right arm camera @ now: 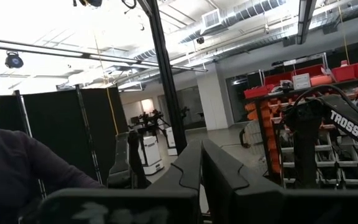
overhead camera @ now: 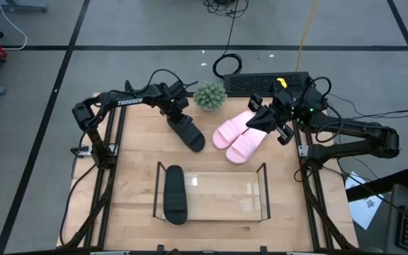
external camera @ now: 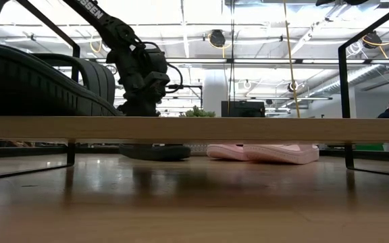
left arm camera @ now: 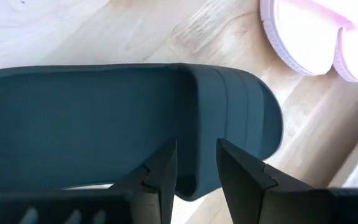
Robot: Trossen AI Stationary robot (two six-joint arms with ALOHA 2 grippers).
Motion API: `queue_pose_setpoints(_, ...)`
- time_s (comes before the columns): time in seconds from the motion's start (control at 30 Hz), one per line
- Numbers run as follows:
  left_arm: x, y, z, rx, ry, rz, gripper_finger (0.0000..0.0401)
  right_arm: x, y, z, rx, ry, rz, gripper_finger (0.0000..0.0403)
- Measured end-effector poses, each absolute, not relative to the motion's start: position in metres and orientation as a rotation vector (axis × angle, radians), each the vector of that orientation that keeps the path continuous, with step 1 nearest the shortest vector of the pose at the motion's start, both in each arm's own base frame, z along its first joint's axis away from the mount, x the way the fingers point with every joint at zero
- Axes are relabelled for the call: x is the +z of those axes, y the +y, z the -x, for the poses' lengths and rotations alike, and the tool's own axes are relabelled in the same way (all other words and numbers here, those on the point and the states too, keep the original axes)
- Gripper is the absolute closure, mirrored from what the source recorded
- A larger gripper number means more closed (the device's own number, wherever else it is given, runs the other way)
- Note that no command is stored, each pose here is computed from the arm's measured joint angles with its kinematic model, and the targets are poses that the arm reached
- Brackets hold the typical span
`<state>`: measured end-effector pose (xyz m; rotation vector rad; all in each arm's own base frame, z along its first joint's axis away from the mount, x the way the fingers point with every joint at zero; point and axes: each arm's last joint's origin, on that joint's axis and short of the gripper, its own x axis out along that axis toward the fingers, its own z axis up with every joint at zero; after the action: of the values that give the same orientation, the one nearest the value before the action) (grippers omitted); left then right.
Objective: Pick and place slides into the shelf
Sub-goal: Put the right black slipper on the shelf
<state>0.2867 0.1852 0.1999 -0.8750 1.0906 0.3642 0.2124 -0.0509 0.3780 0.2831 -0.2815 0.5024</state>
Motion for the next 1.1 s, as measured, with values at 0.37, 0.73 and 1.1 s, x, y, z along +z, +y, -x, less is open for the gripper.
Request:
queue_pose_setpoints(0.37, 0.182, 0.18, -0.296, 0.334, 1.146, 0.897, 0.0288, 0.378, -0.051, -0.212, 0.502, -0.281, -0.284, 0.0399)
queue_pose_setpoints(0.73, 0.17, 0.178, -0.306, 0.182, 1.12, 0.994, 0.0288, 0.378, -0.05, -0.212, 0.527, -0.267, -0.303, 0.0399)
queue_pose_setpoints(1.1, 0.17, 0.181, -0.303, 0.198, 1.119, 1.003, 0.0288, 0.378, -0.05, -0.212, 0.527, -0.267, -0.304, 0.0399)
